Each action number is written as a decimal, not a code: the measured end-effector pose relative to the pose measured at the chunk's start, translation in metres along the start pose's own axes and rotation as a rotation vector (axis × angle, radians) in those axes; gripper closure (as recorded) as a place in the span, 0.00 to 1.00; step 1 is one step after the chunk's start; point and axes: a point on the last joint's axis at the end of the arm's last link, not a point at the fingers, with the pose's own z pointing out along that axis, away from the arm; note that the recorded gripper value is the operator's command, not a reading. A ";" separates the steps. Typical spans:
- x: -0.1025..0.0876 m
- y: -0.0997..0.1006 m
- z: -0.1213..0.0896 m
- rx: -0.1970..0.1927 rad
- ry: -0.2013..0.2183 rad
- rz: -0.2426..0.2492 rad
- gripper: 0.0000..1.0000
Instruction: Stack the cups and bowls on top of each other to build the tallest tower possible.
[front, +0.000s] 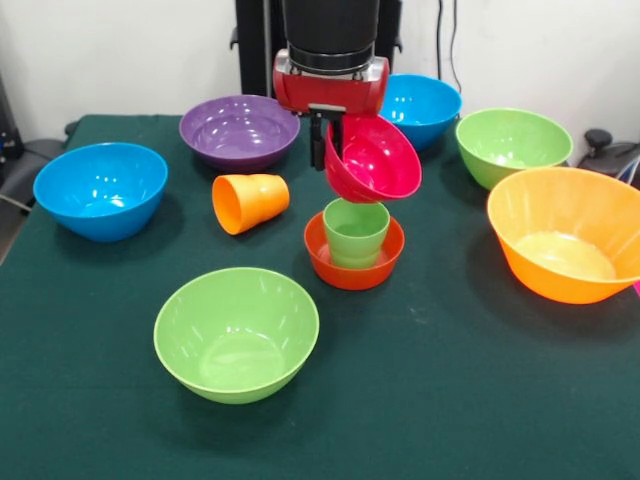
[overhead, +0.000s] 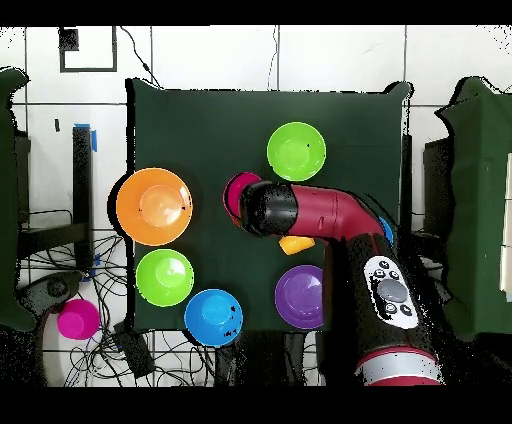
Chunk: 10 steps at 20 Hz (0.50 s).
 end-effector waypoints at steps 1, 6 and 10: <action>0.002 0.000 0.001 0.000 0.004 0.000 1.00; 0.006 0.000 0.002 -0.001 0.012 -0.001 1.00; 0.006 0.001 0.002 -0.001 0.012 -0.001 1.00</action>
